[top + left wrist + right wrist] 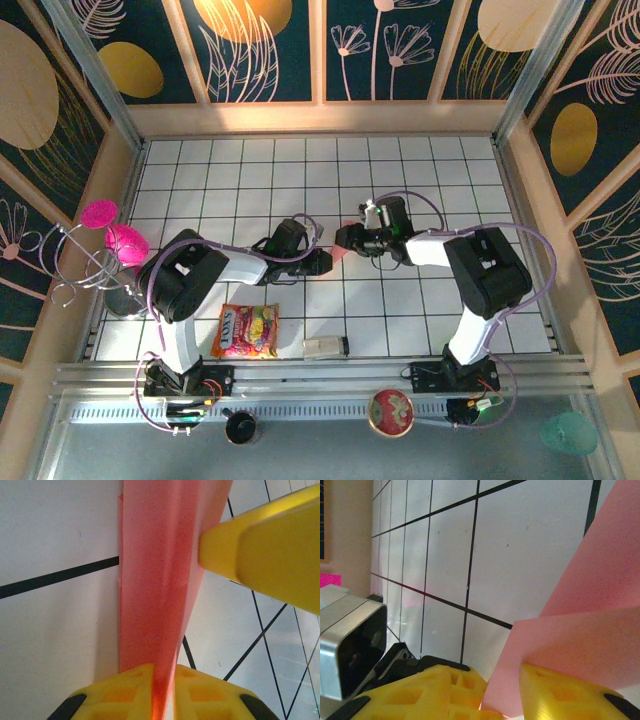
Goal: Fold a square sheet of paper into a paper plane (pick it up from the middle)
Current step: Fold the wing for the fifth time at the center of the table.
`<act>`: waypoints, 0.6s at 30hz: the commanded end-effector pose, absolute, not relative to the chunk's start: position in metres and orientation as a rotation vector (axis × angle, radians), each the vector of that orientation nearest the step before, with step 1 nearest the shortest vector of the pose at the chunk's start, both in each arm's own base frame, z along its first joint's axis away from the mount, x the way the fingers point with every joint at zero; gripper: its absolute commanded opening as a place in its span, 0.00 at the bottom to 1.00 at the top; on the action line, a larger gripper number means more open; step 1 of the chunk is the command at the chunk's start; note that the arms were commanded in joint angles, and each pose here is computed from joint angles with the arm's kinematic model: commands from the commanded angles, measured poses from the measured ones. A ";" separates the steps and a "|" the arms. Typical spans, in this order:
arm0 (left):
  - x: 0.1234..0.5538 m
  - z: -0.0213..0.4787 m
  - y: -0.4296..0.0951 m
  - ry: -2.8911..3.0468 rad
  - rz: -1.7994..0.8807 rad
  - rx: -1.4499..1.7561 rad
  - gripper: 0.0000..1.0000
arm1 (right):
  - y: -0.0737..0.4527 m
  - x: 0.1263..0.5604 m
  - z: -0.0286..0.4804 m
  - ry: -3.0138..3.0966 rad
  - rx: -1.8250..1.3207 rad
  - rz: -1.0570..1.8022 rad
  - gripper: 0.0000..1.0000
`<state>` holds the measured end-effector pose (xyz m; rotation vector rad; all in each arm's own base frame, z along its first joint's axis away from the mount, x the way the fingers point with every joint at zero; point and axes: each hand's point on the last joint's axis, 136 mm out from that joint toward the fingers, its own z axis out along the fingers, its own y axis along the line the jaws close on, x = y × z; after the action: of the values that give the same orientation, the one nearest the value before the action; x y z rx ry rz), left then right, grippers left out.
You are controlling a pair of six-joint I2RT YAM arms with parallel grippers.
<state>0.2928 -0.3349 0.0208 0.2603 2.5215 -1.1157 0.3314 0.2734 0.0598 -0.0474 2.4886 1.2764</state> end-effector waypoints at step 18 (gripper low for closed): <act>0.274 0.003 -0.330 2.643 -1.115 0.251 0.21 | 0.277 0.342 0.039 2.567 -0.015 1.203 0.39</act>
<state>0.2923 -0.3360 0.0223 0.2659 2.5237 -1.1335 0.3386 0.2735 0.0418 -0.0058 2.5527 1.2278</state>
